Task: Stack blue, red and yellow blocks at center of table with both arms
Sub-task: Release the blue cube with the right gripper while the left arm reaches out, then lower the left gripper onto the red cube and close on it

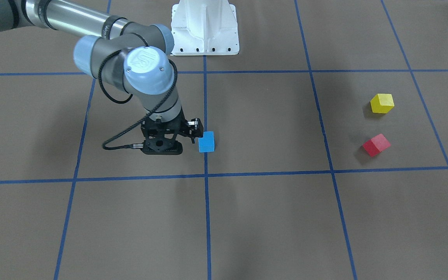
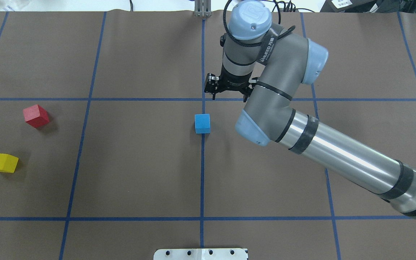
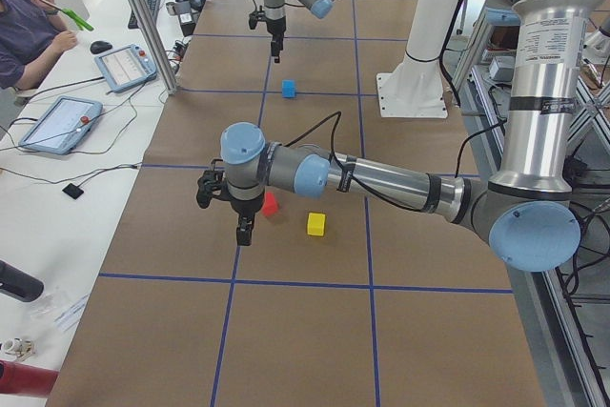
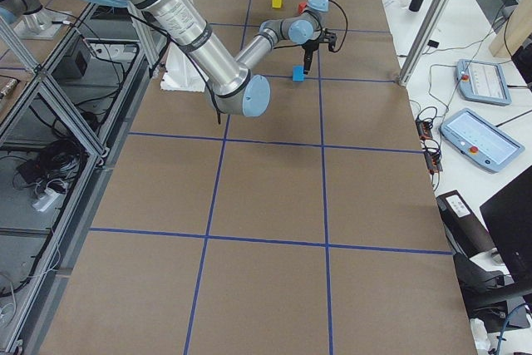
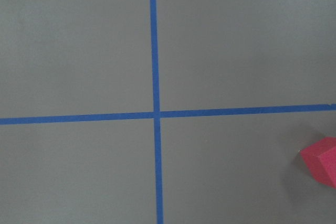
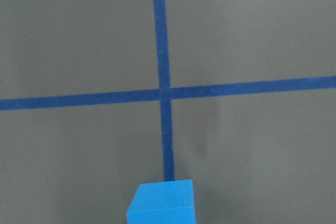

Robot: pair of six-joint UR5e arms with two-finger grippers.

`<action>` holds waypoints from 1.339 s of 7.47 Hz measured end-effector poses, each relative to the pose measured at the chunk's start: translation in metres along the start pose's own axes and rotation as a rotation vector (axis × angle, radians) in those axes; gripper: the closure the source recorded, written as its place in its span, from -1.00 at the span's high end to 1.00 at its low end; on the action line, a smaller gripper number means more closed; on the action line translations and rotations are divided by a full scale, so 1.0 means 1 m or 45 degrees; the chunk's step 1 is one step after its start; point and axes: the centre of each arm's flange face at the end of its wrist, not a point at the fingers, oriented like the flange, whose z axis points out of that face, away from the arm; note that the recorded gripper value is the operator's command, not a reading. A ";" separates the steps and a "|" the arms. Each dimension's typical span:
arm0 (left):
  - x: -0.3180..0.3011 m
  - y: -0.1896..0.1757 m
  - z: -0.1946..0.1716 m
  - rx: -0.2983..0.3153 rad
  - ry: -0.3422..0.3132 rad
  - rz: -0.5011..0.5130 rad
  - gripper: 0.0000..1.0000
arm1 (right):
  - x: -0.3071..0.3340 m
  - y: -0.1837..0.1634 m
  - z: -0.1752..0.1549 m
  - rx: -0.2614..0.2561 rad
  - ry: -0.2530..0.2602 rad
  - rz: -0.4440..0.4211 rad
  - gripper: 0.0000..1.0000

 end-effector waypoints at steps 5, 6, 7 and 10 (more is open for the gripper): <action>0.167 0.046 0.073 -0.014 -0.053 -0.299 0.99 | 0.198 -0.058 -0.051 -0.007 0.175 -0.261 0.99; 0.177 0.050 0.092 0.001 -0.086 -0.329 0.99 | 0.222 -0.062 -0.049 -0.017 0.193 -0.290 0.99; 0.178 0.048 0.110 0.011 -0.099 -0.339 0.99 | 0.233 -0.063 -0.048 -0.022 0.202 -0.304 0.99; 0.185 0.016 0.150 0.020 -0.105 -0.349 0.99 | 0.239 -0.064 -0.046 -0.027 0.208 -0.308 0.99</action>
